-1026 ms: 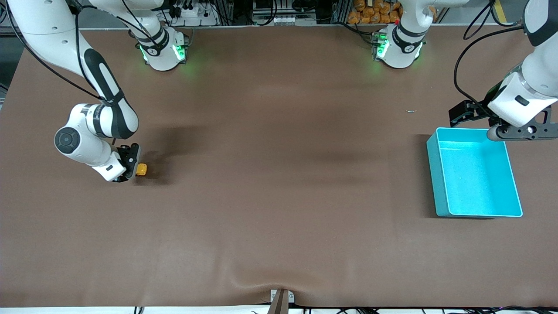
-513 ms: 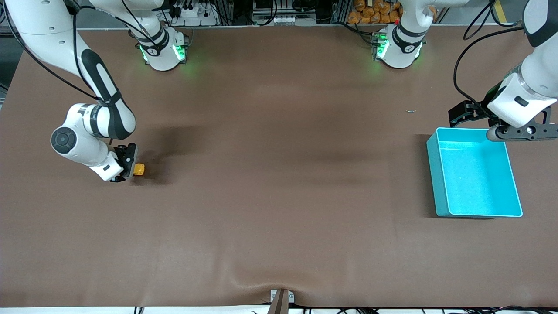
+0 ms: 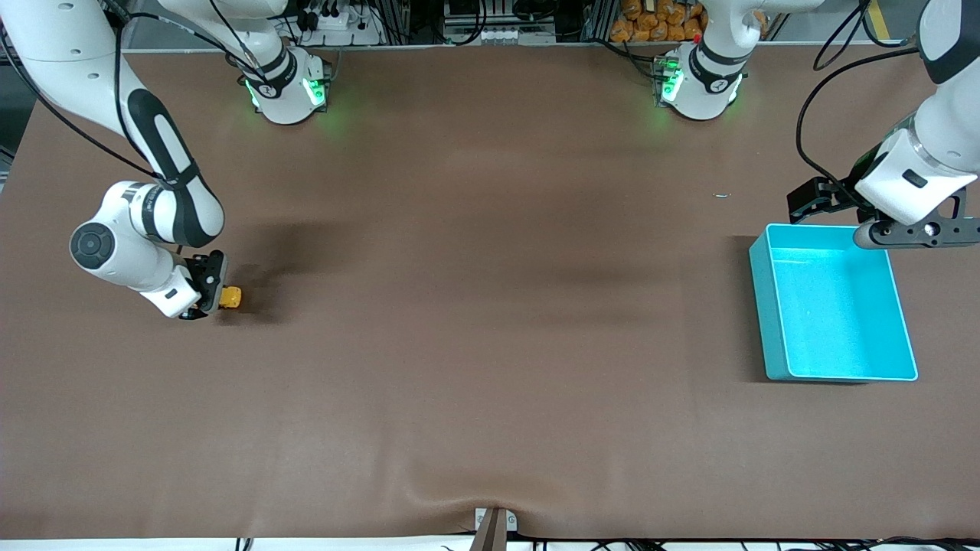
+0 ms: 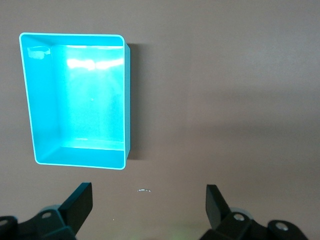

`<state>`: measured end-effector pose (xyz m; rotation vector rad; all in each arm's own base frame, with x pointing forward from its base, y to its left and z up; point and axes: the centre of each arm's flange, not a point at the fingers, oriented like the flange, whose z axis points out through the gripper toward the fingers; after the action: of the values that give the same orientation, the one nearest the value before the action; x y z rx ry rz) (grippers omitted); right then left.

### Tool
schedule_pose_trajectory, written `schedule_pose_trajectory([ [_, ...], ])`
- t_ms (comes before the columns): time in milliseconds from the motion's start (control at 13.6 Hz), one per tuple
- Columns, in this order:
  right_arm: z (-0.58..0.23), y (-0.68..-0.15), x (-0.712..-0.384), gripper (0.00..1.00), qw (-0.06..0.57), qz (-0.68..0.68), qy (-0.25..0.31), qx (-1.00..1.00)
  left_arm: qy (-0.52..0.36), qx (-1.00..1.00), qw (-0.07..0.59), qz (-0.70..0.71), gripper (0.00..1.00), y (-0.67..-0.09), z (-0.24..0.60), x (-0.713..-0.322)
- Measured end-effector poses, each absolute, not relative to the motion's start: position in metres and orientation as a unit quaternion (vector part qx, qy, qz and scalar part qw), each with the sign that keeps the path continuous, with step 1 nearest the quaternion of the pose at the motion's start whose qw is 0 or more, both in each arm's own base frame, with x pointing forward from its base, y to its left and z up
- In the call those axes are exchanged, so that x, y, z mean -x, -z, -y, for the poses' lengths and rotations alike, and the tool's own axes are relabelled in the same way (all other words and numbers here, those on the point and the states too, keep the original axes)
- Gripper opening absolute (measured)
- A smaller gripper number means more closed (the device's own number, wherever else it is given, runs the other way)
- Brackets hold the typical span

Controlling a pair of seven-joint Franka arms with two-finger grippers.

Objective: Wind and store yellow beetle car

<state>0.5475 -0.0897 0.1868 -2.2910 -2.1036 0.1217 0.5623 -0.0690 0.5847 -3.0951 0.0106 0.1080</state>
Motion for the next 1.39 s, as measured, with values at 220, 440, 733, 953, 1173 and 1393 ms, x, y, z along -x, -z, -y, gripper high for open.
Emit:
schedule_pose_trajectory([
  [220,0.092,-0.187,-0.548,0.45,0.014,0.675,-0.039,0.737,-0.035,0.999,0.022,-0.003,1.0,-0.585,0.069,-0.562],
  [440,0.098,-0.179,-0.546,0.61,0.018,0.67,-0.043,0.741,-0.035,0.999,0.022,-0.003,1.0,-0.585,0.069,-0.562],
  [733,0.118,-0.174,-0.552,1.0,0.029,0.658,-0.052,0.751,-0.035,0.999,0.022,-0.003,1.0,-0.585,0.069,-0.562],
  [953,0.121,-0.181,-0.558,1.0,0.033,0.655,-0.055,0.753,-0.035,0.999,0.022,-0.003,1.0,-0.585,0.069,-0.562],
  [1173,0.127,-0.18,-0.556,1.0,0.036,0.651,-0.056,0.757,-0.035,0.999,0.022,-0.003,1.0,-0.585,0.069,-0.562],
  [1393,0.133,-0.18,-0.555,1.0,0.04,0.64,-0.05,0.766,-0.035,0.999,0.022,-0.003,1.0,-0.585,0.069,-0.562],
])
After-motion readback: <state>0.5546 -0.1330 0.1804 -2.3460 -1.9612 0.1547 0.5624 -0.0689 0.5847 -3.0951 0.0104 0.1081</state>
